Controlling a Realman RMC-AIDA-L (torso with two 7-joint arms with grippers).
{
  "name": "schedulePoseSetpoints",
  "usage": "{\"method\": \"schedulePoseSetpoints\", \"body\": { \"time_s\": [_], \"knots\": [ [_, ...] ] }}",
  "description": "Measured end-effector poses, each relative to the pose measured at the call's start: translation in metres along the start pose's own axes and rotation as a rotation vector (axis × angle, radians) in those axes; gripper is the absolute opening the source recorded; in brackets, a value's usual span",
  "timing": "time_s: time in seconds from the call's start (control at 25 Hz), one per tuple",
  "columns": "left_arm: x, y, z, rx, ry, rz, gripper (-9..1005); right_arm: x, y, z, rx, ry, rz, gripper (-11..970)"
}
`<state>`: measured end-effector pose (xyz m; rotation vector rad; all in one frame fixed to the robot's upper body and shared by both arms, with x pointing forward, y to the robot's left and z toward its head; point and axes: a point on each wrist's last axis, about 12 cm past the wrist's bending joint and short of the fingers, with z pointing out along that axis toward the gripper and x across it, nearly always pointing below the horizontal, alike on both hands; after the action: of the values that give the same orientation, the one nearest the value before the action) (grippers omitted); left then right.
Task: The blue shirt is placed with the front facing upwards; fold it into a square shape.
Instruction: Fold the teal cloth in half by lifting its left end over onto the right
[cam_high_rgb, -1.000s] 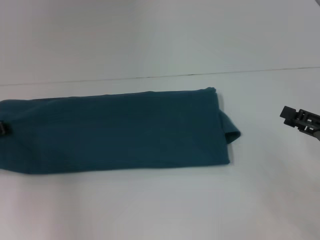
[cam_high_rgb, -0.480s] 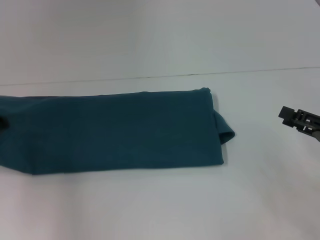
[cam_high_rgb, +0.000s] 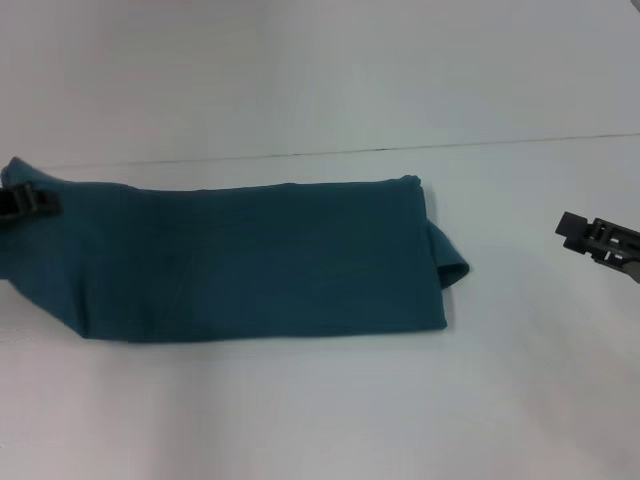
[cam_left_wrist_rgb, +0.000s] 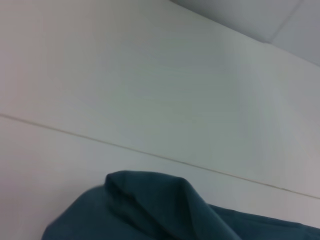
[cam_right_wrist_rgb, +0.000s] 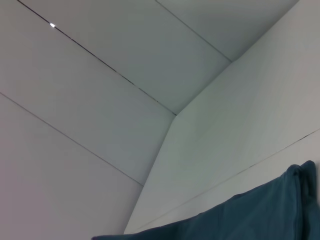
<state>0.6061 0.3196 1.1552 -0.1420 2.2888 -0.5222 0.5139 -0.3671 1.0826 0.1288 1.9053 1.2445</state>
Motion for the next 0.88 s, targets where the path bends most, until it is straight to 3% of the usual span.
{"method": "schedulePoseSetpoints", "body": {
  "time_s": [0.08, 0.12, 0.88],
  "knots": [
    [-0.006, -0.017, 0.002, 0.014, 0.008, 0.038, 141, 0.0, 0.0, 0.0, 0.0, 0.0, -0.002, 627],
    [-0.006, -0.017, 0.002, 0.014, 0.008, 0.038, 141, 0.0, 0.0, 0.0, 0.0, 0.0, -0.002, 627],
    [-0.021, -0.124, 0.032, 0.164, 0.084, 0.209, 150, 0.002, -0.002, 0.0, 0.015, -0.006, -0.001, 626]
  ]
}}
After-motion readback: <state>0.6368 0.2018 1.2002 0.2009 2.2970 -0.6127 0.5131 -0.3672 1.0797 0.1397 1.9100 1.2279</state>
